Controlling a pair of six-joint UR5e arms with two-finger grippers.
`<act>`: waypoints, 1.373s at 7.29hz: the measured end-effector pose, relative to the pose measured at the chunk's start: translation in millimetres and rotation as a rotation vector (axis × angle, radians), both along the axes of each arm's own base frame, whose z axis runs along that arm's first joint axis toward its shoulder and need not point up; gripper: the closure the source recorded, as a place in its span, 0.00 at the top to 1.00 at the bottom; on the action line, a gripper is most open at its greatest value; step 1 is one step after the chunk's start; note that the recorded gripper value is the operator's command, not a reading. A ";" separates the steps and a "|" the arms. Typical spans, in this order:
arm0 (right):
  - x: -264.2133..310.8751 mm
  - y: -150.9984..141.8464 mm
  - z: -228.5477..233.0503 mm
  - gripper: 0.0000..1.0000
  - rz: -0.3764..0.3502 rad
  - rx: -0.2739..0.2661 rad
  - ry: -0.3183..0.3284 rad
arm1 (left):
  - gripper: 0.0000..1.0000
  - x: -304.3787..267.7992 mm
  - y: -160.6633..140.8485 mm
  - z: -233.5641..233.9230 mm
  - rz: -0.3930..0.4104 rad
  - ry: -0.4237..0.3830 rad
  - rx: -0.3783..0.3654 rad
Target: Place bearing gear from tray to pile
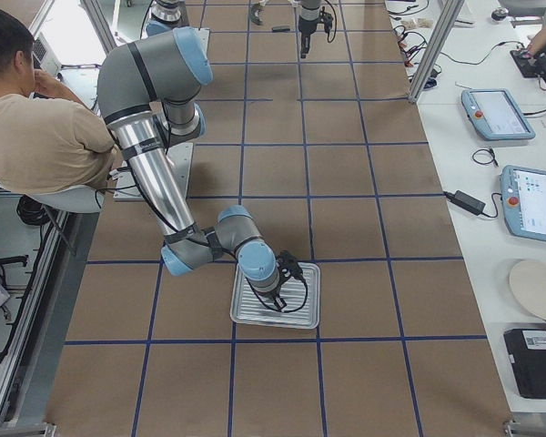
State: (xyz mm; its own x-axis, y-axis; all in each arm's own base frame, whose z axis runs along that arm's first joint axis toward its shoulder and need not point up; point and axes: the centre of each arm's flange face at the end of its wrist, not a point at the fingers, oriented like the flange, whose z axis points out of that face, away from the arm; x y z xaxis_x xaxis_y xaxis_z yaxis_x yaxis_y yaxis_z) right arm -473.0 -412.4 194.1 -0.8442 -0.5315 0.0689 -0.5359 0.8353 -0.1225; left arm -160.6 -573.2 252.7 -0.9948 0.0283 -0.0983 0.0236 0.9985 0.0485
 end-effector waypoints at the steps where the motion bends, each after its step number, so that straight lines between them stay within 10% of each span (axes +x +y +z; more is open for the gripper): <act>1: 13.5 -9.1 33.3 0.05 -0.011 -0.001 0.010 | 0.05 61.1 0.5 3.3 -0.017 -0.014 0.008; 6: 279.0 -51.5 204.7 0.08 -0.396 0.172 -0.147 | 0.15 329.7 28.7 -31.0 -0.141 0.005 0.022; 7: 343.0 -60.0 215.6 0.08 -0.481 0.197 -0.155 | 0.52 348.0 39.1 -42.4 -0.134 0.012 0.034; 9: 470.6 -74.4 218.8 0.08 -0.618 0.229 -0.144 | 0.73 370.0 50.4 -52.3 -0.105 0.017 0.035; 10: 527.9 -80.3 209.5 0.08 -0.680 0.236 -0.139 | 1.00 372.2 48.5 -45.1 -0.095 0.017 0.016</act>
